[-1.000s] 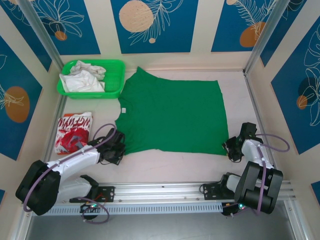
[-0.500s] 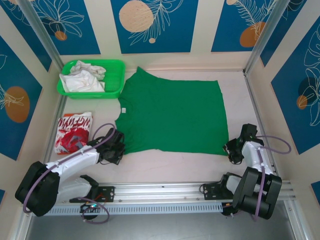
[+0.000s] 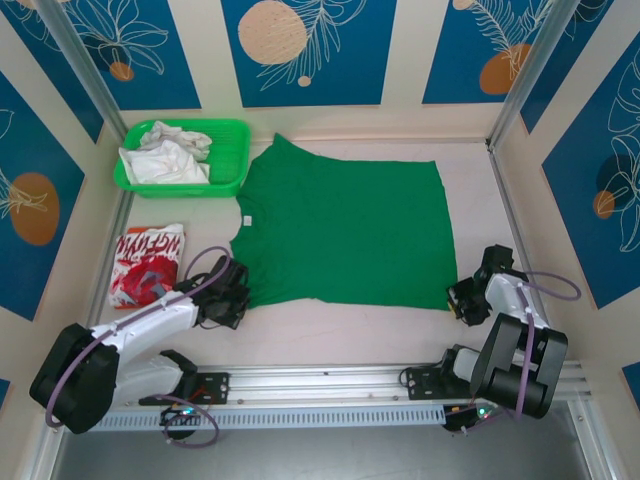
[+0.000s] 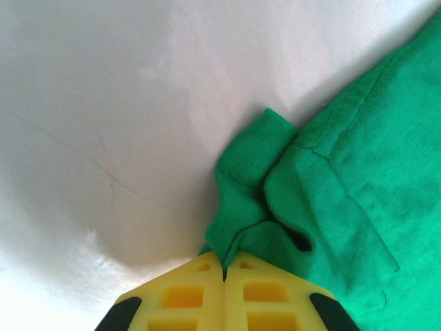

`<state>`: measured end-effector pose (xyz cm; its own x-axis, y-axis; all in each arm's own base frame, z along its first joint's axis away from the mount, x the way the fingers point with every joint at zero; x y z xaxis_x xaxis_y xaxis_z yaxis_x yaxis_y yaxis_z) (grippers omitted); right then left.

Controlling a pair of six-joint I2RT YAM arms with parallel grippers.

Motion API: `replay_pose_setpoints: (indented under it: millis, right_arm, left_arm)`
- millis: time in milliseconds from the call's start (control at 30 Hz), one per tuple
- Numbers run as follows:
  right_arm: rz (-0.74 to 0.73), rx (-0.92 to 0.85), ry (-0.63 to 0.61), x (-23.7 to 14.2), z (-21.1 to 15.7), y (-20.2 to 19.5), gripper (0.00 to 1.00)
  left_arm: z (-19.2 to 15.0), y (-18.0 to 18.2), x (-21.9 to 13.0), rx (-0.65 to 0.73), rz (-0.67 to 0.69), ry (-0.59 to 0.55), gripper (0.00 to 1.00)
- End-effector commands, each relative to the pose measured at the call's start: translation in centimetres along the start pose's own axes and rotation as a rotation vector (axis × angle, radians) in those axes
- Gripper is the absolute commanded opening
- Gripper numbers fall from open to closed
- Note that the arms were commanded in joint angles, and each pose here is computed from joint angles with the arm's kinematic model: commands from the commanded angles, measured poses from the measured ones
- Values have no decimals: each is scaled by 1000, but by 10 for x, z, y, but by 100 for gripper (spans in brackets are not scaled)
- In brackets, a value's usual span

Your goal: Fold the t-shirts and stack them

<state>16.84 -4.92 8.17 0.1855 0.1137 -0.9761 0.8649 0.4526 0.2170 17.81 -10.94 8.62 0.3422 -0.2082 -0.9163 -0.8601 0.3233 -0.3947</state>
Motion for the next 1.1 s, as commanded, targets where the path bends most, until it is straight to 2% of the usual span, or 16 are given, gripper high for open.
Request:
replay_pose_setpoints:
  millis: [0, 100, 267, 367, 900, 1067]
  right_arm:
    - [23, 0, 8, 1, 2, 5, 2]
    - [21, -5, -8, -2, 2, 4, 3]
    - [42, -10, -27, -7, 2, 6, 27]
    - [40, -13, -29, -6, 2, 6, 34]
    - [36, -37, -22, 1, 13, 15, 33]
    - [26, -45, -13, 2, 16, 18, 28]
  left_arm:
    - [4, 4, 0, -5, 5, -12, 0]
    - [5, 4, -1, -3, 3, -15, 0]
    - [6, 4, -1, -4, -2, -19, 0]
    - [5, 3, -1, -2, -2, -15, 0]
    - [5, 4, 3, 0, 2, -7, 0]
    - [4, 5, 4, -1, 1, -2, 0]
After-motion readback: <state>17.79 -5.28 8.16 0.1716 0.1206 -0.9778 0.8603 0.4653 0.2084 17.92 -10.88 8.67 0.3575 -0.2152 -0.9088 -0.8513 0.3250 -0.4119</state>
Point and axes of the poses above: each hand's point on the last joint's axis, 136 mm out from that joint toward the fingers, its own x axis out along the fingers, its own y axis along the line the jaws close on, z = x × y, the point moved 7 cm from there along -x, back along the fingers, and after that the axes turned 5 degrees about -x, right-handed, at the moved point
